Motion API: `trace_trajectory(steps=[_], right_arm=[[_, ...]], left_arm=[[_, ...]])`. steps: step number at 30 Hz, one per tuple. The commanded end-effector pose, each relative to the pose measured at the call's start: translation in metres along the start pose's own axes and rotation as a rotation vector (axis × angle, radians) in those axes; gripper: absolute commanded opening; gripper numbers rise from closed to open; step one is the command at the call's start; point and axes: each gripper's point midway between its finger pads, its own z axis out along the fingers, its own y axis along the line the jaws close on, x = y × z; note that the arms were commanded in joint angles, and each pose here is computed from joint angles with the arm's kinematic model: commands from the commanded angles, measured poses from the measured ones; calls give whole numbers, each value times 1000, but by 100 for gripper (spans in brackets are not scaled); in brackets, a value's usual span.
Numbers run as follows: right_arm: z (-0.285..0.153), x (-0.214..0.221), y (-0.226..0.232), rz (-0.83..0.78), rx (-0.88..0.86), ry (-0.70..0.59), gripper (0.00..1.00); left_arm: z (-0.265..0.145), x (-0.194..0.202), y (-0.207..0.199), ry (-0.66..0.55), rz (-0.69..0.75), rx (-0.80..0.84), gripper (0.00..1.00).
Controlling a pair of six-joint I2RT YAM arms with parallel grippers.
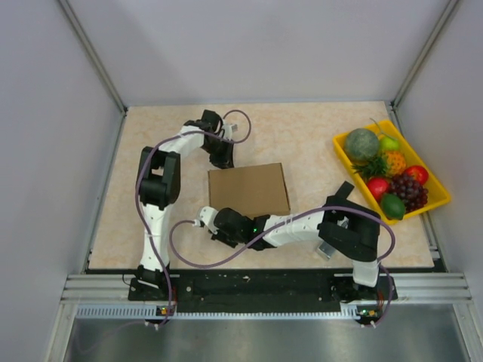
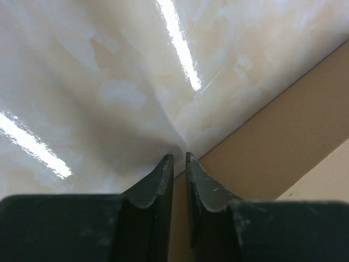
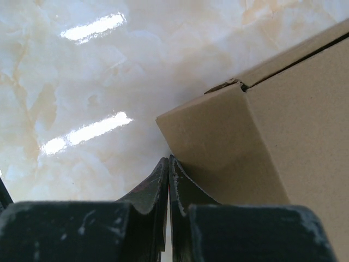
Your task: Fold the paper box
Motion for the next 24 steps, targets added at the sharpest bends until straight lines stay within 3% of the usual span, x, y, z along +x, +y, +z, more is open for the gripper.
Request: trace_trajectory(steps=[1,12,20,24], right_arm=[[17,20,-18,-33,14,71,0],[33,44,-66,-85,142,119,0],[-1,3,6,-118,-194,12,0],[7,-4,18,-141,-273,37,0]], left_arm=[[11,38,0,114,0,-14,20],[17,71,-12,178,-19,4,17],[-6,23,-23,84,-5,22,22],[-5,8,-21,67,4,25,24]])
